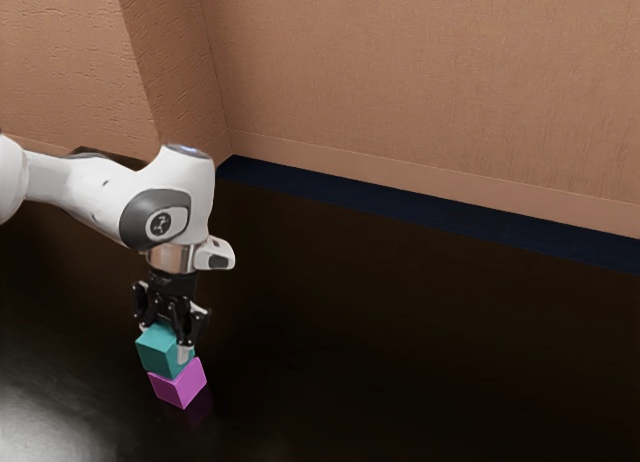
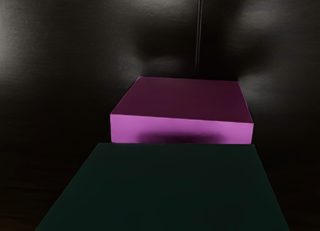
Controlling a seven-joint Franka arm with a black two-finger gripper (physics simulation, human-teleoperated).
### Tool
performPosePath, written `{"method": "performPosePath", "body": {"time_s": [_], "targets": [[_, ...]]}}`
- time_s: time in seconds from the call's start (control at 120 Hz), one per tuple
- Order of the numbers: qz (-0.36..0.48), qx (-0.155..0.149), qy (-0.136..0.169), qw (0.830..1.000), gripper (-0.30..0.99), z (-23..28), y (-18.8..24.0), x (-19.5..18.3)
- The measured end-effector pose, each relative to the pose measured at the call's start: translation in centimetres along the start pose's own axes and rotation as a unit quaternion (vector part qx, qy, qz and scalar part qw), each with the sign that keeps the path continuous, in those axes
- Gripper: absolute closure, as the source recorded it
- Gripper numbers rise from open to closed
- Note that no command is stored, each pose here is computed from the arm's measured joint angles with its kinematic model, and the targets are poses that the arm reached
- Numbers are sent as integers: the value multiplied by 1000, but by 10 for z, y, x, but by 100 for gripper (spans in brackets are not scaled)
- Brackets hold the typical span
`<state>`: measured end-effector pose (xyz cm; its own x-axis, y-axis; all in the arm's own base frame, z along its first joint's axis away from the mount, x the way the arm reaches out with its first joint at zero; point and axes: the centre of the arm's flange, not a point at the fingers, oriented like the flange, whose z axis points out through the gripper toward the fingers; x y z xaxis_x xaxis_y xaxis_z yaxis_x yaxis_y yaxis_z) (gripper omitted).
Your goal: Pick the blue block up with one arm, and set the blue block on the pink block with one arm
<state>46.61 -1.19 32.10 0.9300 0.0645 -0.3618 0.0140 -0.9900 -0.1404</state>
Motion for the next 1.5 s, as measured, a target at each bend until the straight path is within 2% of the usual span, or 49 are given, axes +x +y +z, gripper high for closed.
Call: {"method": "performPosePath", "body": {"time_s": [0.375,0.642,1.0,1.05,1.158,1.292,1.358,1.5], "targets": [[-4,6,6,1000,24,2,5,1],[-4,7,7,1000,8,2,9,1],[-3,8,10,1000,1,0,14,0],[-3,6,22,1000,1,-11,13,-4],[-12,-3,85,996,1,-71,-1,-30],[-29,-6,141,990,0,-150,-22,-43],[-30,-6,149,988,0,-169,-24,-45],[-25,-12,141,990,0,-175,-22,-50]]}}
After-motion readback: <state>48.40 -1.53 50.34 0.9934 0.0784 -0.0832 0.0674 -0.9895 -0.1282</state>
